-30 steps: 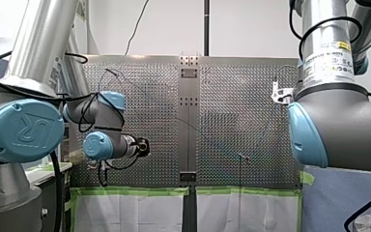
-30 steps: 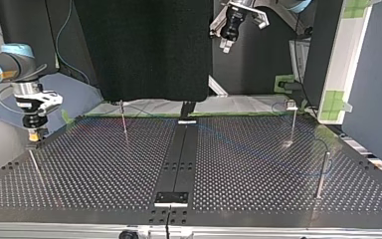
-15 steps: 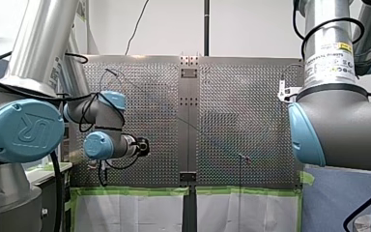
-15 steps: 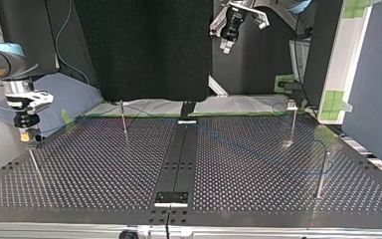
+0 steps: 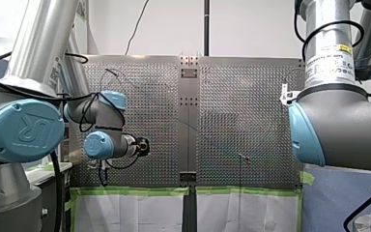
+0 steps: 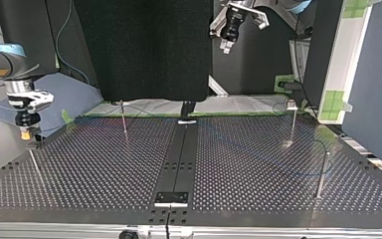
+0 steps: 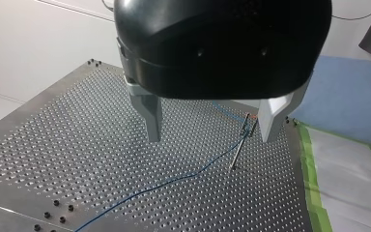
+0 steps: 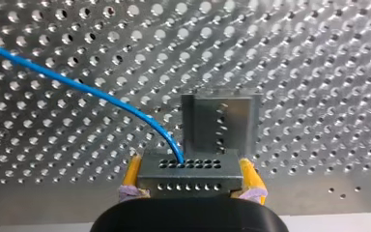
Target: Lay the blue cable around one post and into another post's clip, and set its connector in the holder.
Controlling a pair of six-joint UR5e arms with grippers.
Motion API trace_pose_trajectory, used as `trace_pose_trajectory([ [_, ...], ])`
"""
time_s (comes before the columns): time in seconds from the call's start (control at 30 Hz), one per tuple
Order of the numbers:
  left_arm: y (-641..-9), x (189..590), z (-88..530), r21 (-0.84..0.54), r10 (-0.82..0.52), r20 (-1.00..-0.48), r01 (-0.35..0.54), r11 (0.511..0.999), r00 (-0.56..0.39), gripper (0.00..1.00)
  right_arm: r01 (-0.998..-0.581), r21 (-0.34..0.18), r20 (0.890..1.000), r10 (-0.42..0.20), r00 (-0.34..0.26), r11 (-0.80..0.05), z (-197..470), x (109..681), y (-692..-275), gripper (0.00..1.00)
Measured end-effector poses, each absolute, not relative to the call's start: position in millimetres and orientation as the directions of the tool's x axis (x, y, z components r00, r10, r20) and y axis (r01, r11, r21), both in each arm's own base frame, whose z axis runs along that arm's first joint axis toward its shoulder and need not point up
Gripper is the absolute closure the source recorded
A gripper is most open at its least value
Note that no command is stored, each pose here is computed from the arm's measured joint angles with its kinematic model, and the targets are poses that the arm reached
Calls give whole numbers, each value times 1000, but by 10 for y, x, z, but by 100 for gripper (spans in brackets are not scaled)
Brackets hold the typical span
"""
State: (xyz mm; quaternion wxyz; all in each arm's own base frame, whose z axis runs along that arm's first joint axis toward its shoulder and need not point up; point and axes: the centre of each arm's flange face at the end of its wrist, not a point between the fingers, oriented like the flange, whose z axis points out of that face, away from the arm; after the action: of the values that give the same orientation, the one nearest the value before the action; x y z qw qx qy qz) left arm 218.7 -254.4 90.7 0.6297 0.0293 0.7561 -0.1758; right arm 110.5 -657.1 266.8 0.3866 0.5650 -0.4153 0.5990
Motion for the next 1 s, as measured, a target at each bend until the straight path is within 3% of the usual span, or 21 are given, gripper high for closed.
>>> trace_pose_trajectory([
  [1.0,-2546,2195,910,-228,-177,-963,266,937,-203,0,-907,-85,995,12,-98,-413,2772,1204,-6657,100],
])
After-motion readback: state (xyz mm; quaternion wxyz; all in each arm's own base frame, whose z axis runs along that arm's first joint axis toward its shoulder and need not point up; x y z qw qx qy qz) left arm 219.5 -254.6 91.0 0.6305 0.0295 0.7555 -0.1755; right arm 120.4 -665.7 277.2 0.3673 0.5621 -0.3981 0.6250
